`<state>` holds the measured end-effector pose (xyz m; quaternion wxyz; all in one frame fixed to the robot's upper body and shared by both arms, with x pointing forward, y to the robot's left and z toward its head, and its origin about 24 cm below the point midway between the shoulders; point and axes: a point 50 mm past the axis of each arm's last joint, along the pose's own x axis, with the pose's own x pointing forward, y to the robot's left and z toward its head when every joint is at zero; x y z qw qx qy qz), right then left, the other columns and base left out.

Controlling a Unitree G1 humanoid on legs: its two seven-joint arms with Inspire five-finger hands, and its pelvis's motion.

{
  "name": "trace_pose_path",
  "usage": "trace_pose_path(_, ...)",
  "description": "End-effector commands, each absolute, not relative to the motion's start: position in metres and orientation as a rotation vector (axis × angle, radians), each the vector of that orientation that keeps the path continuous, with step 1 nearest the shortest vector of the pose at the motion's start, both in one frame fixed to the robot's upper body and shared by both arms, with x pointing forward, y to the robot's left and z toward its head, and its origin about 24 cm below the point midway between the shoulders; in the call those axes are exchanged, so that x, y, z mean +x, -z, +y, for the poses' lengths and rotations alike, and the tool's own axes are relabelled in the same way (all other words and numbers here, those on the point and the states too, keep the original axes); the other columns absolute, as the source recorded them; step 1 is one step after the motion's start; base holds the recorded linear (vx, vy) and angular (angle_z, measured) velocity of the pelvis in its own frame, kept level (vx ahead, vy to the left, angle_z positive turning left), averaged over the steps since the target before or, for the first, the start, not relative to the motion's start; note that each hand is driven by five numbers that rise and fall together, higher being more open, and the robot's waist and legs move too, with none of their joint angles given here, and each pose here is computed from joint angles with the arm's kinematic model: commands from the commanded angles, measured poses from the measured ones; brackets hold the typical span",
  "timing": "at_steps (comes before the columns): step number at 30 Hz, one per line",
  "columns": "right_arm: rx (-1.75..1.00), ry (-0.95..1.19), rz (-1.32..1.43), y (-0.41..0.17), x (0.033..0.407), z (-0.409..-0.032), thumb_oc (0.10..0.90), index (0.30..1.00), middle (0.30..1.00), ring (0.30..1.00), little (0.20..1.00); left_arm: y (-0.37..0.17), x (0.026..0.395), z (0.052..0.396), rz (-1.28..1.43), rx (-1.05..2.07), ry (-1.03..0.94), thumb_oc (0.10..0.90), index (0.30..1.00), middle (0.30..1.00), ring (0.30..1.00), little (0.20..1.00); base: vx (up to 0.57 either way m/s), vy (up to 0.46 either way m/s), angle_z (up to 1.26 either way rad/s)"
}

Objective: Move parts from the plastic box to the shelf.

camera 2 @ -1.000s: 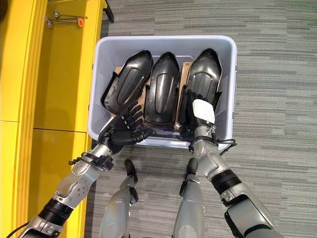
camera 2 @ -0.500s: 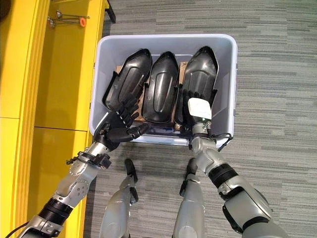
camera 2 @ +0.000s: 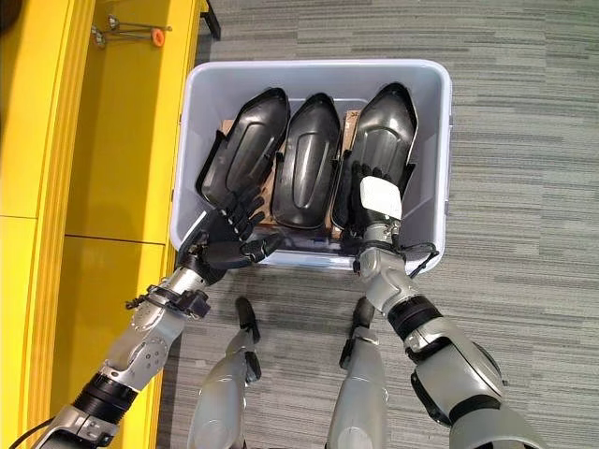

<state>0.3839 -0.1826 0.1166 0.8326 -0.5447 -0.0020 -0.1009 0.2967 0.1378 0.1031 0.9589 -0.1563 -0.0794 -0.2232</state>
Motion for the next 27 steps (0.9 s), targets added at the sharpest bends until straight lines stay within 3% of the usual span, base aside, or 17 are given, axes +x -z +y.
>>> trace_pose_path(1, -1.092, 0.441, 0.519, -0.057, 0.354, -0.271, 0.827, 0.898, 0.898, 0.898, 0.898, -0.152, 0.299, 0.125, -0.384, -0.323, 0.569, 0.9, 1.0, 1.0, 1.0, 1.0, 0.0, 0.0, 0.0)
trace_pose_path(3, -1.075, 0.479, 0.532, -0.055, 0.35, -0.281, 0.492, 0.429, 0.429, 0.429, 0.429, -0.152, 0.299, 0.124, -0.384, -0.321, 0.571, 0.9, 1.0, 1.0, 1.0, 1.0, 0.0, 0.0, 0.0)
trace_pose_path(4, -1.068, 0.489, 0.534, -0.055, 0.35, -0.284, 0.4, 0.3, 0.3, 0.3, 0.3, -0.153, 0.299, 0.123, -0.385, -0.324, 0.57, 0.9, 1.0, 1.0, 1.0, 1.0, 0.01, 0.037, 0.02)
trace_pose_path(14, -1.119, 0.613, 0.527, -0.067, 0.343, -0.313, 0.4, 0.3, 0.3, 0.3, 0.3, -0.153, 0.296, 0.121, -0.393, -0.343, 0.573, 0.9, 1.0, 1.0, 1.0, 1.0, 0.0, 0.007, 0.0)
trace_pose_path(20, -1.177, 0.59, 0.498, -0.072, 0.347, -0.31, 0.4, 0.3, 0.3, 0.3, 0.3, -0.153, 0.295, 0.122, -0.392, -0.342, 0.584, 0.9, 1.0, 1.0, 1.0, 1.0, -0.01, -0.002, -0.01)
trace_pose_path(27, -1.426, 0.482, 0.385, -0.077, 0.354, -0.296, 0.4, 0.3, 0.3, 0.3, 0.3, -0.15, 0.29, 0.115, -0.393, -0.332, 0.682, 0.9, 1.0, 1.0, 1.0, 1.0, -0.02, 0.011, -0.03)
